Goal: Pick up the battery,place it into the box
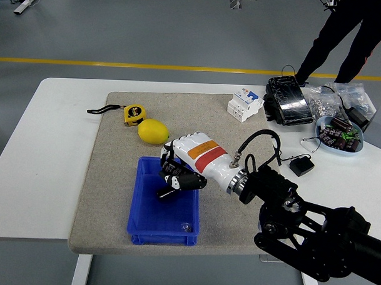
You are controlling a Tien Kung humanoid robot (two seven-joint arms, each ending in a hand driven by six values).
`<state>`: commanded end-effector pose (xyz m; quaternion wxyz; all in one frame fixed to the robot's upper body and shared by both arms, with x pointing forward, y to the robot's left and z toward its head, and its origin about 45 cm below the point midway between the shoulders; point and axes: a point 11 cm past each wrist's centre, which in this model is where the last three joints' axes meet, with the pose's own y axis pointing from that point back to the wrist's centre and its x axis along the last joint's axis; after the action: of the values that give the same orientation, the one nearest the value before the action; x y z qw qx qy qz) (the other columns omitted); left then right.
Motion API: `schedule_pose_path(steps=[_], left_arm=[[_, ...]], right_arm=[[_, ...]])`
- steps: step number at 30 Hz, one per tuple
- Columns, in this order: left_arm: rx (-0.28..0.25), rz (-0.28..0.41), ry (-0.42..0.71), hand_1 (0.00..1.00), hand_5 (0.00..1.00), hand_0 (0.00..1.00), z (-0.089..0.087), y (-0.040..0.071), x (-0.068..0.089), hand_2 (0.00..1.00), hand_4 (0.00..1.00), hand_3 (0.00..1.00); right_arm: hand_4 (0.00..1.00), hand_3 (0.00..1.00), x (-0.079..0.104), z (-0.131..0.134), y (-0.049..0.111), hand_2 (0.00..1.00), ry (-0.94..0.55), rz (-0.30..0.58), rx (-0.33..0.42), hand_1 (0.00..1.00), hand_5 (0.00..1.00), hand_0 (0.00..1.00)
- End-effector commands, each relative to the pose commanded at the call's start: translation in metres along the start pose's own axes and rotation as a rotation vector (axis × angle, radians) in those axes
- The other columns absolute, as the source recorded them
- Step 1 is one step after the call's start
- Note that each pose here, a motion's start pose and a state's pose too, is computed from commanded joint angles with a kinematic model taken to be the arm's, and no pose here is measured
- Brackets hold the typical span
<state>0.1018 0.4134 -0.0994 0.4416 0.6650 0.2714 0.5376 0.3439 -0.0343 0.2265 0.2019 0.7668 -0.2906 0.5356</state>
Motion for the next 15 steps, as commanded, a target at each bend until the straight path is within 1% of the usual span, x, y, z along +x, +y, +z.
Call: schedule_pose_path(steps=[3, 6, 9, 10, 15], left_arm=[[0.0, 0.001, -0.001, 0.573, 0.605, 0.562, 0.001, 0.0, 0.001, 0.625, 0.637, 0.585], [0.002, 0.003, -0.001, 0.573, 0.605, 0.562, 0.001, 0.0, 0.002, 0.625, 0.637, 0.585], [0.001, 0.005, 0.0, 0.573, 0.605, 0.562, 0.001, 0.0, 0.003, 0.625, 0.637, 0.585], [0.001, 0.005, 0.001, 0.572, 0.605, 0.562, 0.001, 0.0, 0.003, 0.625, 0.636, 0.584], [0.002, 0.006, 0.001, 0.572, 0.605, 0.562, 0.001, 0.0, 0.004, 0.625, 0.636, 0.584]], right_arm=[[0.462, 0.442, -0.01, -0.007, 0.0, 0.407, -0.008, -0.03, 0.025, 0.312, 0.109, 0.172], [0.472, 0.45, -0.019, -0.007, -0.001, 0.419, -0.014, -0.05, 0.026, 0.326, 0.118, 0.178], [0.472, 0.45, -0.022, -0.006, -0.002, 0.419, -0.018, -0.062, 0.021, 0.326, 0.118, 0.178], [0.611, 0.521, -0.023, -0.007, -0.002, 0.479, -0.02, -0.065, 0.021, 0.394, 0.182, 0.258], [0.611, 0.521, -0.025, -0.01, -0.004, 0.479, -0.024, -0.087, 0.026, 0.394, 0.182, 0.258]])
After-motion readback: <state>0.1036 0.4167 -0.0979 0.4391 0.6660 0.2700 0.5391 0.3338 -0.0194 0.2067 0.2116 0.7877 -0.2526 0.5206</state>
